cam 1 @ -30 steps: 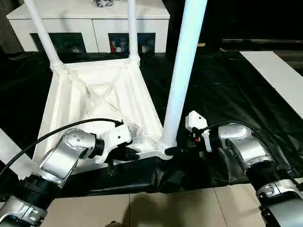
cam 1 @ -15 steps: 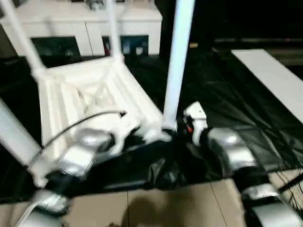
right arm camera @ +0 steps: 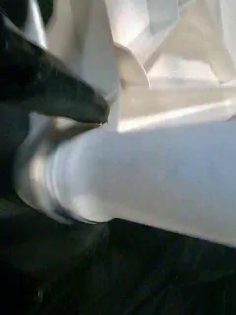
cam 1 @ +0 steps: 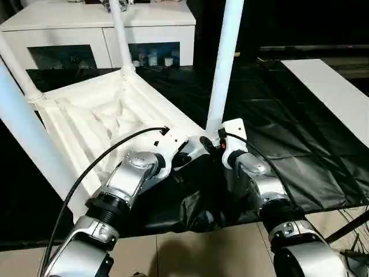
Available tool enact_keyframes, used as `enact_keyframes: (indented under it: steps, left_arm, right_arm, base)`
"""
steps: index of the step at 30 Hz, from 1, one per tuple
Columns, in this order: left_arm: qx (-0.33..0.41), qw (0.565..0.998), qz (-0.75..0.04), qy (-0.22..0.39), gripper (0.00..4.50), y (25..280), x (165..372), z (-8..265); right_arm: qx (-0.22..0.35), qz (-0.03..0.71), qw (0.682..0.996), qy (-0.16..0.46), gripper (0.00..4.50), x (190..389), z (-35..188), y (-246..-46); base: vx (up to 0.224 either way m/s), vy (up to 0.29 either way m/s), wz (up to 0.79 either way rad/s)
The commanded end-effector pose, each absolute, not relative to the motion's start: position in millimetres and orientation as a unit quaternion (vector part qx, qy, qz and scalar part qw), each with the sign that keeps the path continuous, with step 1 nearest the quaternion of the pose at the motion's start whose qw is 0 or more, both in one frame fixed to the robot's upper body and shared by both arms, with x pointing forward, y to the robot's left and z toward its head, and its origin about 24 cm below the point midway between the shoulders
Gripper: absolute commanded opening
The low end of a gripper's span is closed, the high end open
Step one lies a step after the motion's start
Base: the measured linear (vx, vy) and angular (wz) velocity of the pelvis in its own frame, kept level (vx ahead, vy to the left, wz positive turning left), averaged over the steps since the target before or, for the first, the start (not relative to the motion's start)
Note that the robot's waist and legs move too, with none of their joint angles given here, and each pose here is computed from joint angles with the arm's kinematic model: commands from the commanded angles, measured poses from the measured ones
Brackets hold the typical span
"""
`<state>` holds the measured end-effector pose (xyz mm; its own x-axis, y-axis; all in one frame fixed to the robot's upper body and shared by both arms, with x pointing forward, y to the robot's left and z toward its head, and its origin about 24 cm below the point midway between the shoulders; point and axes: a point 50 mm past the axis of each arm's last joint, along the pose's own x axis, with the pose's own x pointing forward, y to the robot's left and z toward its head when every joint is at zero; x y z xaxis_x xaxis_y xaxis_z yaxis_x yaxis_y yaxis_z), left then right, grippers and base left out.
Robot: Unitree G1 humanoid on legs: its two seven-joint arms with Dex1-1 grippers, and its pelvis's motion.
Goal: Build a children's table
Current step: Rotate leg to tighten
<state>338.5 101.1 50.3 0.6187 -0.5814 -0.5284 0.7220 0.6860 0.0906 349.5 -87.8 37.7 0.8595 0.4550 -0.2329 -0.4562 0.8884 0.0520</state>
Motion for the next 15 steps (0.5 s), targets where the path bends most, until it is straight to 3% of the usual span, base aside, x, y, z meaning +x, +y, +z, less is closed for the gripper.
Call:
enact_keyframes:
  steps: [1,4,7,9,15]
  left_arm:
    - [0.170,0.891,-0.336,0.253,0.00,111,338,43]
    - [0.170,0.888,-0.343,0.254,0.00,112,337,43]
    - [0.181,0.860,-0.404,0.254,0.00,122,326,41]
    - [0.181,0.860,-0.404,0.254,0.00,122,326,41]
    - [0.202,0.773,-0.552,0.239,0.00,141,293,48]
  right_arm:
    - [0.004,0.318,0.943,0.095,3.68,342.1,46,-57.8]
    - [0.002,0.323,0.942,0.092,3.90,342.0,47,-58.9]
    - [-0.056,0.399,0.911,0.085,3.90,335.2,49,-79.9]
    - [-0.056,0.399,0.911,0.085,3.90,335.2,49,-79.9]
    - [-0.132,0.548,0.820,0.100,3.90,315.4,64,-133.5]
  base:
    - [0.000,0.000,0.00]
    - [0.000,0.000,0.00]
    - [0.000,0.000,0.00]
    - [0.000,0.000,0.00]
    - [0.000,0.000,0.00]
